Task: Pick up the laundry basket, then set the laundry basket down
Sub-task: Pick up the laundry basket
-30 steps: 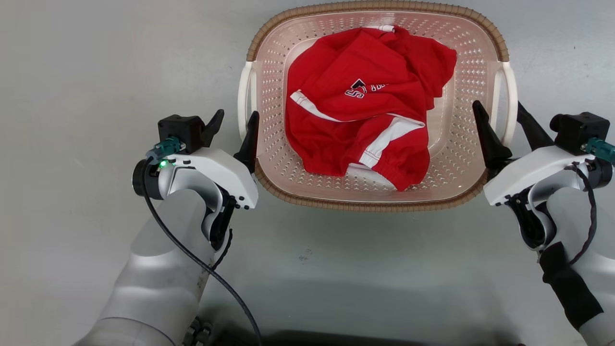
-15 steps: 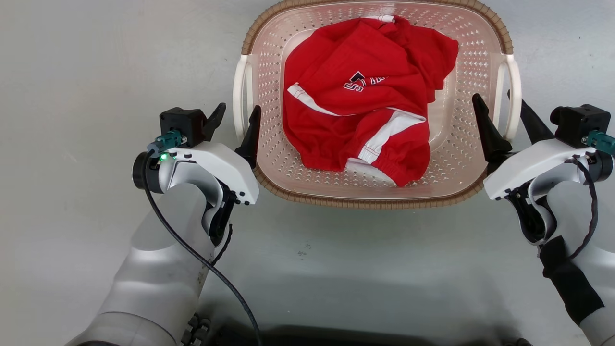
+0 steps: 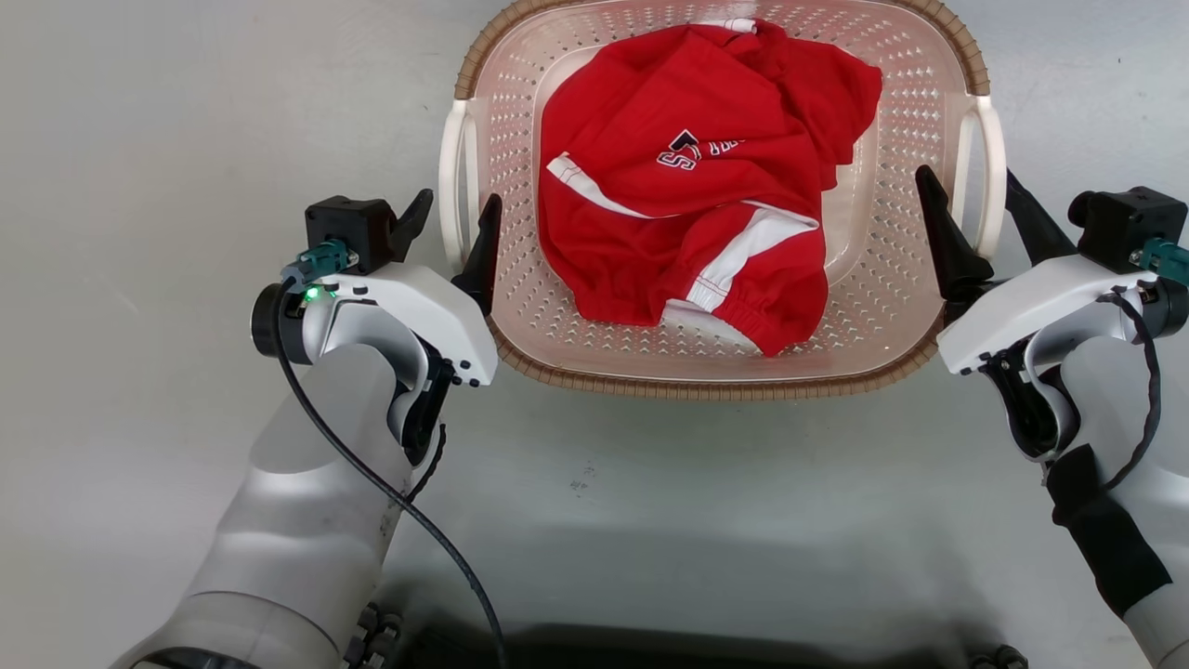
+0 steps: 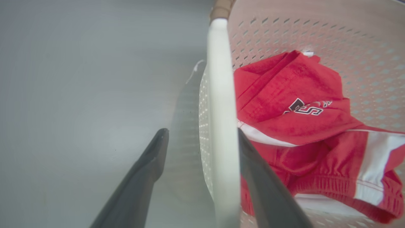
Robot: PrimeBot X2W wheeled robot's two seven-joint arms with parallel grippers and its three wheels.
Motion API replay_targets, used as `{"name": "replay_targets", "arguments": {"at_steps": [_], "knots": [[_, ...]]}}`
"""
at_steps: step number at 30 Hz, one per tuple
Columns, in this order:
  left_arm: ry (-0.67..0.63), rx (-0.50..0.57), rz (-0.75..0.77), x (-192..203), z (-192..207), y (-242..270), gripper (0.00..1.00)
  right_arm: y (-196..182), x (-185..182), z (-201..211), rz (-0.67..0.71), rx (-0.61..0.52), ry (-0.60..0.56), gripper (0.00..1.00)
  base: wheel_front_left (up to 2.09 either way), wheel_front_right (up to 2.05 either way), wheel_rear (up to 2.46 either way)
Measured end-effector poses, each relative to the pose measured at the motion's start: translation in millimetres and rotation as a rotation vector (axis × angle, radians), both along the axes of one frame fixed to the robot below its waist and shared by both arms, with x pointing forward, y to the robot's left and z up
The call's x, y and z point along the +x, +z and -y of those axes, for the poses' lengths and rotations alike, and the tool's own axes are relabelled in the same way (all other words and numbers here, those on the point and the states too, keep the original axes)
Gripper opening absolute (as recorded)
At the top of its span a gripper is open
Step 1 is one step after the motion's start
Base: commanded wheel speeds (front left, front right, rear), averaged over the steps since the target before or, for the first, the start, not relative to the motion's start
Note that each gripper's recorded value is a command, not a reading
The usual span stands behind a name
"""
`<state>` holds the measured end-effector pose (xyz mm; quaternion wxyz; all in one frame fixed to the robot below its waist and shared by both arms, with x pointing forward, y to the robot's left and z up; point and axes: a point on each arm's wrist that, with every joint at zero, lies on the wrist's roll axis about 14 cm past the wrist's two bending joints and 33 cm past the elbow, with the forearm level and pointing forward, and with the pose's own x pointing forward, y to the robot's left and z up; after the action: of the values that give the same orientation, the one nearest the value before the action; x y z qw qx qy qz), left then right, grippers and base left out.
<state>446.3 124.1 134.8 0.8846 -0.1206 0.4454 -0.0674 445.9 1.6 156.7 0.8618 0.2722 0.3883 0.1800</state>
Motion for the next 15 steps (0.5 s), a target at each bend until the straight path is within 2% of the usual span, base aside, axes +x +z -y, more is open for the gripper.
{"name": "replay_targets", "arguments": {"at_steps": [2,3,4,8,15], "knots": [[-0.004,0.002,-0.007,-1.5,-0.2,-1.7,1.0,-0.8,-0.5,0.2,-0.002,-0.001,0.0,1.0,0.0,0.0,0.0],[-0.006,0.002,-0.008,-1.3,-0.1,-2.2,0.28,-1.0,-0.7,0.1,-0.002,0.0,0.001,0.96,0.0,0.0,0.0],[-0.011,0.003,-0.009,-1.0,0.5,-2.6,0.0,-0.8,-0.5,0.2,-0.002,0.001,-0.001,0.0,0.0,0.0,0.0],[-0.008,-0.031,-0.005,0.4,12.8,-1.8,0.0,4.9,1.7,-8.9,0.007,0.034,-0.012,0.0,0.0,0.0,0.0],[0.006,-0.035,-0.01,-0.7,11.6,-3.3,0.0,3.3,2.6,-7.7,0.007,0.034,-0.017,0.0,0.0,0.0,0.0]]}}
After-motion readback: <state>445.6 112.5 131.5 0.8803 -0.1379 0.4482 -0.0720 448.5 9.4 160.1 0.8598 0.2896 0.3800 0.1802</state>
